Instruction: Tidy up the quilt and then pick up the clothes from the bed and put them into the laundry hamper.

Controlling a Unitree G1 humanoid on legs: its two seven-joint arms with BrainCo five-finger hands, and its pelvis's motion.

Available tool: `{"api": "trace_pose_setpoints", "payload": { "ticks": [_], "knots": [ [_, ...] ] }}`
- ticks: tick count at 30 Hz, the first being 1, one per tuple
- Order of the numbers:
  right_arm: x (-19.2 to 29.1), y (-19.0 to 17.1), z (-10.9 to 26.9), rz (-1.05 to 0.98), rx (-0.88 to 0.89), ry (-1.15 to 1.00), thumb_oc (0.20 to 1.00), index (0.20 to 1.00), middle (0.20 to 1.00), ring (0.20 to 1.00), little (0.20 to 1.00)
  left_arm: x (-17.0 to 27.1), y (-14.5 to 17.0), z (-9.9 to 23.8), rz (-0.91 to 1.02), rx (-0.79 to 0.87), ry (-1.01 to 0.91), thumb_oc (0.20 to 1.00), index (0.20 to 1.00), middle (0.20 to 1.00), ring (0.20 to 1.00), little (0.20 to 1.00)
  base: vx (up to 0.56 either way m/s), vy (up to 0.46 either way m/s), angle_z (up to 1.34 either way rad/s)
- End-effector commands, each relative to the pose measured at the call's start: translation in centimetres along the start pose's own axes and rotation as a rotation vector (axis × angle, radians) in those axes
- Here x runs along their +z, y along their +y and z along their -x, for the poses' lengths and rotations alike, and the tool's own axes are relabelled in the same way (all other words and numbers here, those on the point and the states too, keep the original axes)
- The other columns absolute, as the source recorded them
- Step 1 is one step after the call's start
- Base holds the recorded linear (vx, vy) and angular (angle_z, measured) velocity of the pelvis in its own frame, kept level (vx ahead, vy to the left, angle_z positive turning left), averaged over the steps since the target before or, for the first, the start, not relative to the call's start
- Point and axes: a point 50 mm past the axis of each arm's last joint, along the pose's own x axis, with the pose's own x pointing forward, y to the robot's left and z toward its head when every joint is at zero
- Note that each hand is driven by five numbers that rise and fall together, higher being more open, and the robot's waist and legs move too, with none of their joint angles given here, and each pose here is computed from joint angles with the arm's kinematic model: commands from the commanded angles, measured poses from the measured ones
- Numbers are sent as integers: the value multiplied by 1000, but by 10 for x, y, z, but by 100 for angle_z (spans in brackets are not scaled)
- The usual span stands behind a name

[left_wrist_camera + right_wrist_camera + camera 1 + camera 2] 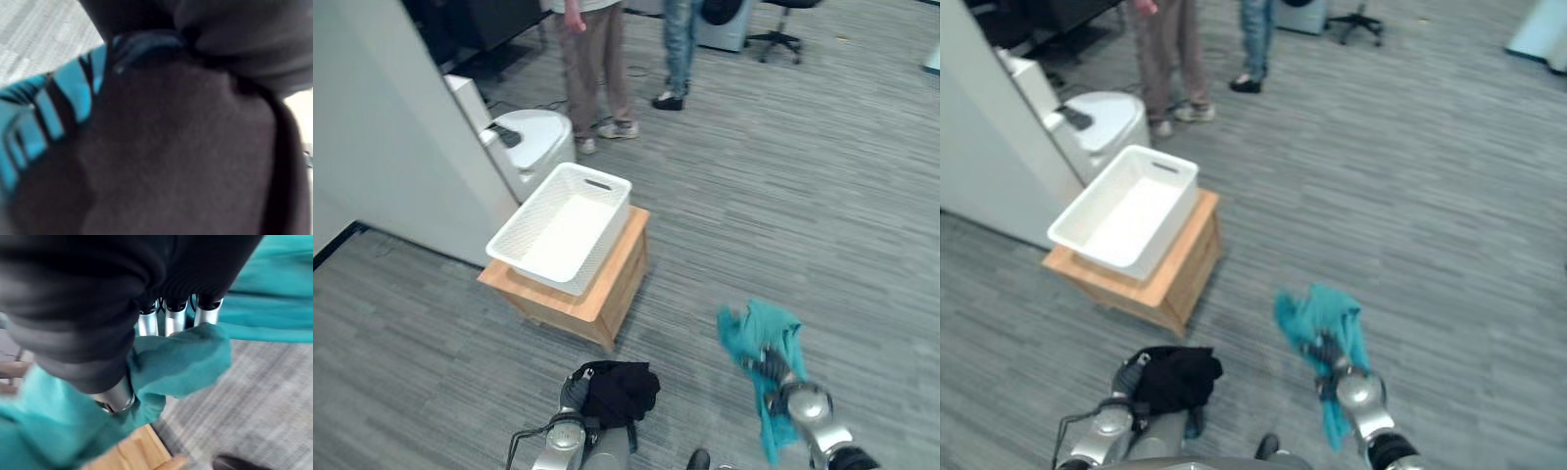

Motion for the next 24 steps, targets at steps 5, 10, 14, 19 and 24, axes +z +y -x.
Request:
{"api": "trace_pose_setpoints", "payload": {
  "ticks": [5, 10, 14, 19, 24],
  "knots": [
    [69, -12, -13, -21, -70, -254, 200, 200, 200, 200, 200, -4, 23, -4, -58, 60, 17, 200, 200, 200, 200, 200, 415, 113, 79],
    [99, -25, -13, -50, -117, -338, 200, 200, 200, 200, 200, -10, 32, -1, -81, 50, 15, 200, 200, 200, 200, 200, 327, -194, 112],
    [64, -48, -7, -90, -242, -244, 200, 200, 200, 200, 200, 11, 39, -8, -77, 52, -59, 200, 200, 200, 200, 200, 461, -385, 184],
    [21, -58, 2, -154, -309, -102, 200, 200, 200, 200, 200, -7, 55, -2, -16, 85, 7, 200, 200, 200, 200, 200, 246, -444, 167],
    [12, -87, 5, -232, -435, -69, 200, 200, 200, 200, 200, -21, 25, 5, 29, 0, 37, 200, 200, 200, 200, 200, 79, -239, 51]
  ]
}}
